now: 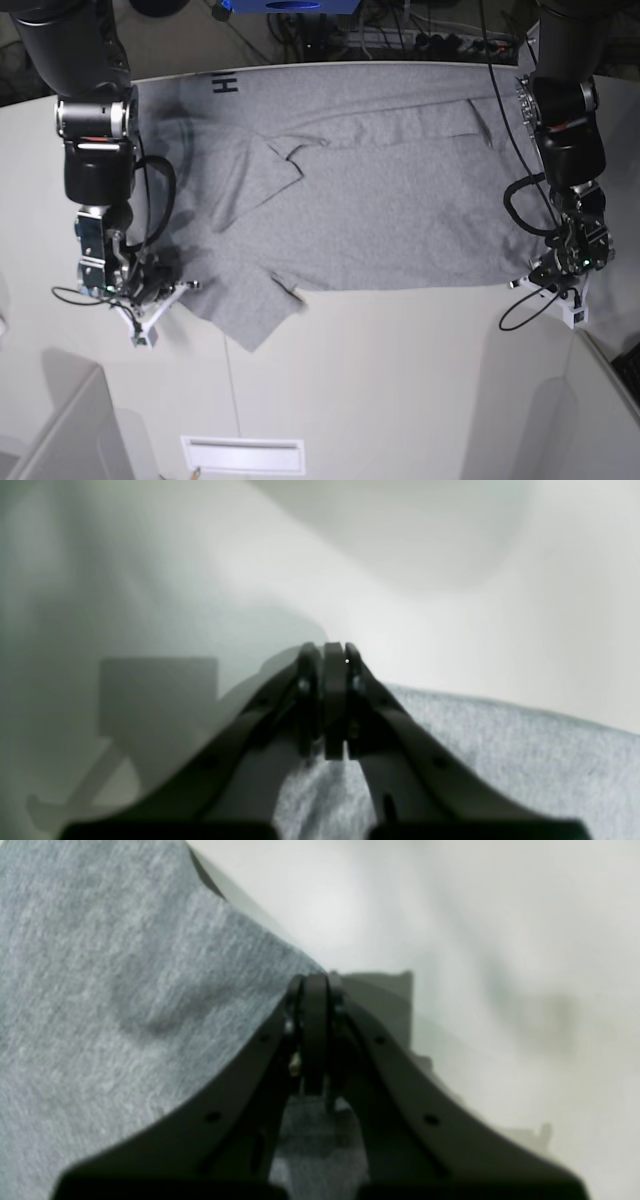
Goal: Fold the T-shirt properly
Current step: 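Grasp the hem corner with the left gripper and pull both toward the collar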
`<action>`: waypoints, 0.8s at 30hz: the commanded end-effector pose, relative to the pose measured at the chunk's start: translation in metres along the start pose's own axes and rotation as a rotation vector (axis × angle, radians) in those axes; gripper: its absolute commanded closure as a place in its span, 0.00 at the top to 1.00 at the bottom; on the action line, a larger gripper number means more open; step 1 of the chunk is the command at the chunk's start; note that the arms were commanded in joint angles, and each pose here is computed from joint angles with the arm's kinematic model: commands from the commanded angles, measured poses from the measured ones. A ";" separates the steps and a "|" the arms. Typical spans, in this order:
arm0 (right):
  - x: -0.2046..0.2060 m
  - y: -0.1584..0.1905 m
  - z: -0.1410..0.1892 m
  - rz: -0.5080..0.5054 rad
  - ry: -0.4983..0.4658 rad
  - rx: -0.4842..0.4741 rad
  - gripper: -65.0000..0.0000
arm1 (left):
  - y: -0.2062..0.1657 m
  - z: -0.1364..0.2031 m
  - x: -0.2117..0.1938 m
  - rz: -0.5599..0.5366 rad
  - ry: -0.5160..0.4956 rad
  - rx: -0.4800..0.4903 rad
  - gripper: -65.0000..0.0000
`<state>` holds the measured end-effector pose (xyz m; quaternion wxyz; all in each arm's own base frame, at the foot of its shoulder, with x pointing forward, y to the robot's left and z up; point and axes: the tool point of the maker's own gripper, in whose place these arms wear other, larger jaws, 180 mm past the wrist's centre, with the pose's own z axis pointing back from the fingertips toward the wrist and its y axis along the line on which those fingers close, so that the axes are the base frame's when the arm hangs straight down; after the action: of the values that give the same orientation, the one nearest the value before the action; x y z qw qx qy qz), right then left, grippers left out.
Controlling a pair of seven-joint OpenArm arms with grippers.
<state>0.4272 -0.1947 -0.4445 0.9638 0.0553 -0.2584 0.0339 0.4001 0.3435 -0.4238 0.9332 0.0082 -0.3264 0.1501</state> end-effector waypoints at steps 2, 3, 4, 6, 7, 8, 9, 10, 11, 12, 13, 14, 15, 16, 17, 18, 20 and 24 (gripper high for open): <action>-0.002 -0.005 0.002 0.011 0.028 -0.015 0.00 | 0.001 0.004 -0.003 -0.033 0.029 -0.017 0.00; -0.001 -0.004 0.002 0.008 0.025 -0.013 0.00 | 0.000 0.008 0.001 -0.058 0.011 -0.027 0.00; 0.000 -0.004 0.003 0.008 0.022 -0.013 0.00 | -0.002 0.011 0.003 -0.077 -0.003 -0.033 0.00; 0.002 -0.004 0.003 0.009 0.017 -0.012 0.00 | -0.002 0.019 0.008 -0.110 -0.037 -0.030 0.00; 0.007 -0.003 0.005 0.014 0.003 -0.013 0.00 | -0.003 0.022 0.012 -0.120 -0.055 -0.029 0.00; 0.013 -0.002 0.008 0.022 -0.017 -0.014 0.00 | -0.003 0.025 0.016 -0.130 -0.069 -0.027 0.00; 0.021 -0.001 0.013 0.033 -0.044 -0.015 0.00 | -0.004 0.028 0.019 -0.139 -0.081 -0.026 0.00; 0.023 0.001 0.016 0.043 -0.058 -0.016 0.00 | -0.005 0.030 0.017 -0.146 -0.072 -0.026 0.00; 0.029 0.002 0.020 0.055 -0.080 -0.017 0.00 | -0.007 0.033 0.017 -0.155 -0.065 -0.027 0.00; 0.033 0.004 0.024 0.066 -0.101 -0.019 0.00 | -0.009 0.035 0.020 -0.162 -0.065 -0.028 0.00; 0.036 0.005 0.027 0.074 -0.116 -0.021 0.00 | -0.011 0.038 0.023 -0.167 -0.067 -0.029 0.00; 0.037 0.005 0.030 0.078 -0.118 -0.024 0.00 | -0.013 0.042 0.027 -0.175 -0.076 -0.030 0.00; 0.038 0.006 0.031 0.082 -0.114 -0.025 0.00 | -0.014 0.045 0.029 -0.187 -0.087 -0.029 0.00; 0.037 0.006 0.032 0.084 -0.111 -0.026 0.00 | -0.015 0.050 0.031 -0.199 -0.099 -0.028 0.00; 0.037 0.005 0.033 0.085 -0.109 -0.027 0.00 | -0.018 0.056 0.036 -0.216 -0.121 -0.027 0.00; 0.034 0.003 0.032 0.084 -0.103 -0.030 0.00 | -0.020 0.060 0.037 -0.228 -0.127 -0.027 0.00; 0.033 -0.004 0.035 0.049 -0.112 -0.035 0.00 | -0.022 0.069 0.037 -0.251 -0.129 -0.022 0.00; 0.039 -0.016 0.044 -0.018 -0.159 -0.042 0.00 | -0.012 0.086 0.040 -0.212 -0.172 -0.002 0.00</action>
<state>0.4170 -0.2113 -0.4161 0.9553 0.0420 -0.2923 0.0158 0.3703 0.3267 -0.3507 0.9238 0.0443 -0.3766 0.0525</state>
